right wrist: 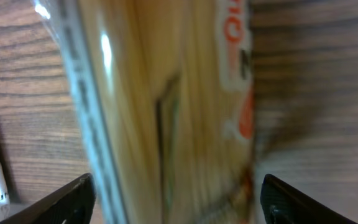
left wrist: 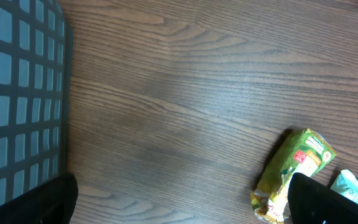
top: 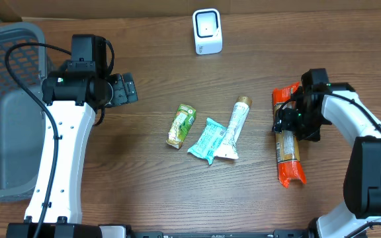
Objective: Scan the item barcode
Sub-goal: 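Rotate the spaghetti package upright with the right gripper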
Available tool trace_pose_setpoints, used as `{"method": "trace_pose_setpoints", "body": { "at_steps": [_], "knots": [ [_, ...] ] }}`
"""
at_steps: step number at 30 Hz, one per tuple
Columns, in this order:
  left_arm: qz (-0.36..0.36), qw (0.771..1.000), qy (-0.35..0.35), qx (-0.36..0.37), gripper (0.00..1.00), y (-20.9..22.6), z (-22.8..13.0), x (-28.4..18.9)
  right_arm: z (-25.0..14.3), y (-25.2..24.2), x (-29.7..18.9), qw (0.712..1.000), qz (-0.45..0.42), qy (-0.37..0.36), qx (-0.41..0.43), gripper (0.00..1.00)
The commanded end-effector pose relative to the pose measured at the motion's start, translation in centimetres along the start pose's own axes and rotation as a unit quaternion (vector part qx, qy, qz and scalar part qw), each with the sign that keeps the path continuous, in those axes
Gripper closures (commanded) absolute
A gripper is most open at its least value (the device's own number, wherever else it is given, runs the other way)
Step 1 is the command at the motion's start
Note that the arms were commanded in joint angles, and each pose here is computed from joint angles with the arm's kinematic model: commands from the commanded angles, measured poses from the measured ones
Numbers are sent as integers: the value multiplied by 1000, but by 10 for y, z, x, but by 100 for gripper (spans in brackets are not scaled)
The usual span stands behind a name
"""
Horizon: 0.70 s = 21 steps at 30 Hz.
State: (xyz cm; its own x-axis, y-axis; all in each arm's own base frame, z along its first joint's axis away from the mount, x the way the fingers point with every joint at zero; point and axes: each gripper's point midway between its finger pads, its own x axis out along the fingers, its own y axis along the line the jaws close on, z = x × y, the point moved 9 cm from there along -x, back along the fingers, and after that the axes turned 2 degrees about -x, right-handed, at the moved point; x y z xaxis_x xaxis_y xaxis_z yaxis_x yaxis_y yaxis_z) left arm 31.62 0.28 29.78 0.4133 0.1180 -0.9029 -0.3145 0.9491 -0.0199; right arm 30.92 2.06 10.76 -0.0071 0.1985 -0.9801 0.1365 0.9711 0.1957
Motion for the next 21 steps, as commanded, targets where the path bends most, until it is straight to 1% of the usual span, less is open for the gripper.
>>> {"method": "trace_pose_setpoints", "body": {
  "at_steps": [1,2,4,6,7,9,10,14,17,18,21],
  "knots": [
    [5,1000,3,-2,1,0,-1,3,-7,-1,13,1000,25,0,-7,16],
    [5,1000,3,-2,1,0,-1,3,-9,-1,16,1000,26,-1,-7,19],
    [5,1000,3,-2,0,0,-1,3,-13,-3,23,1000,26,1,-4,28],
    [5,1000,3,-2,0,0,-1,3,-15,-4,25,1000,27,4,-4,46],
    [5,1000,3,-2,0,0,-1,3,-16,-4,26,1000,29,4,-3,58],
    [5,1000,3,-2,1,0,-1,3,-15,-3,25,999,34,3,-4,73],
    [5,1000,3,-2,1,0,-1,3,-15,-2,25,999,41,3,-4,76],
    [5,1000,3,-2,0,0,-1,3,-11,9,22,994,104,-1,-9,84],
    [5,1000,3,-2,1,0,-1,3,-3,18,13,989,143,-14,-19,94],
    [5,1000,3,-2,1,0,-1,3,0,20,8,988,151,-18,-21,96],
    [5,1000,3,-2,0,0,-1,3,13,30,-16,985,169,-34,-30,96]
  ]
}}
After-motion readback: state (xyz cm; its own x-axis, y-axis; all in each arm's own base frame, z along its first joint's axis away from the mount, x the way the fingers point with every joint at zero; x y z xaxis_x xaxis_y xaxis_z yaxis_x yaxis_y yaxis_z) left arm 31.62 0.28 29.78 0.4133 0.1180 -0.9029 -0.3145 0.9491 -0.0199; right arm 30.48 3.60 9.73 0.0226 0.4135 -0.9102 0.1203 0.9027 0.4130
